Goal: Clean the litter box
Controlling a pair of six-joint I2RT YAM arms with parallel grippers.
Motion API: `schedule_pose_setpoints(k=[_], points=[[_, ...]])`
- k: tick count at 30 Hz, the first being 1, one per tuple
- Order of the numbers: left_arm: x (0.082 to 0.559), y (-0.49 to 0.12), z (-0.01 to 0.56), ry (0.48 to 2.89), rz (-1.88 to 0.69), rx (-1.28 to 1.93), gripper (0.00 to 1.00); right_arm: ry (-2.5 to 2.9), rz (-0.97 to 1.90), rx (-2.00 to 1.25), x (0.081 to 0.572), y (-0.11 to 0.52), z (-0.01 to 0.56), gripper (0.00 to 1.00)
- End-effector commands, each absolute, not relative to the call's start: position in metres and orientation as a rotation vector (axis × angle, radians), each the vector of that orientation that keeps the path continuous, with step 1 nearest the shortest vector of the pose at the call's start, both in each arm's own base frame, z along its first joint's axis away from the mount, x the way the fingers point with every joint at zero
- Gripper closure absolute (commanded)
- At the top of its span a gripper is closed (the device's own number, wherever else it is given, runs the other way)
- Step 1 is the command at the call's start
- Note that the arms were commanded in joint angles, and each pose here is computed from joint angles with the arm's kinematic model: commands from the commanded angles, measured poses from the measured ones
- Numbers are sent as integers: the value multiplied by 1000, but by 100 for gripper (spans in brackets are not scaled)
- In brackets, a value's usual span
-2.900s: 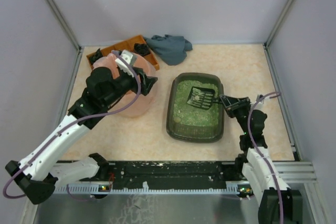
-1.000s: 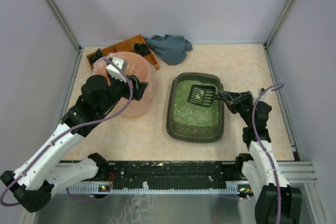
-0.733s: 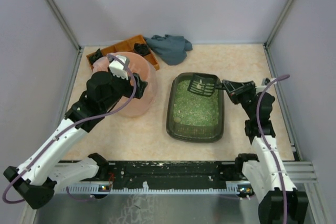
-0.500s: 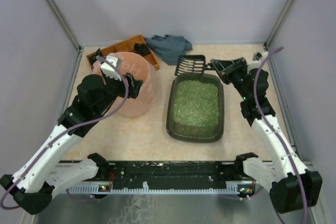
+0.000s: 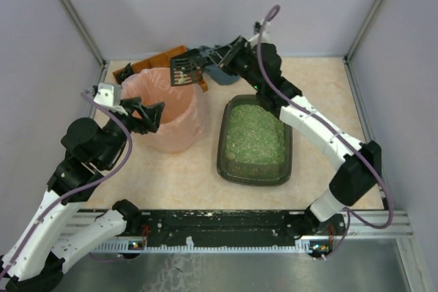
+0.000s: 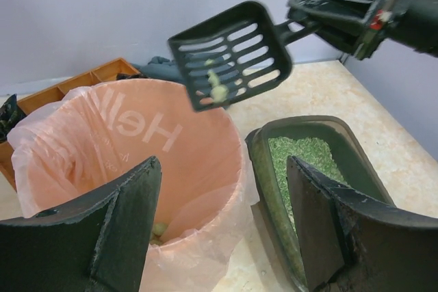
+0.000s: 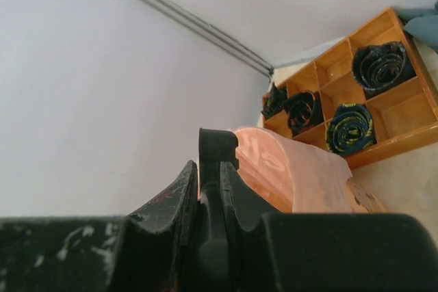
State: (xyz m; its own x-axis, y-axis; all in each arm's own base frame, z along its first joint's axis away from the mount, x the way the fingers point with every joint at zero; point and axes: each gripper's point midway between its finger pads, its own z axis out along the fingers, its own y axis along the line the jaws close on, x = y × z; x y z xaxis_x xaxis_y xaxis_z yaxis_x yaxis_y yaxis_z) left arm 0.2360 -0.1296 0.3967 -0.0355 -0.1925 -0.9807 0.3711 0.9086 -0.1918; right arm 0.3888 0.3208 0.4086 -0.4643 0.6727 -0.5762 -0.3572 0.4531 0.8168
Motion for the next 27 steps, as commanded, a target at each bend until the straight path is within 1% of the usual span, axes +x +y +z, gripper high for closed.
schedule_pose_setpoints(k=[1,5,8,12,15,18,21,24,27], points=[[234,-120,395,1551,-419,131,21,1595,1139,49,387,359,431,100],[233,-118,392,1555,-409,132,21,1609,1027,-239,389,401,412,100],[233,-118,390,1559,-408,135,21,1558,932,-455,377,424,413,100],[233,-120,387,1565,-413,144,21,1478,772,-595,363,436,421,100],[232,-122,384,1571,-427,144,20,1445,720,-613,362,431,427,100],[233,-126,381,1575,-438,156,20,1392,727,-600,355,423,443,100],[234,-133,379,1583,-459,177,16,1355,758,-535,345,407,465,100],[235,-139,380,1582,-482,191,11,1302,795,-427,329,379,498,100],[240,-152,383,1568,-515,235,9,1288,801,-283,319,341,513,100]])
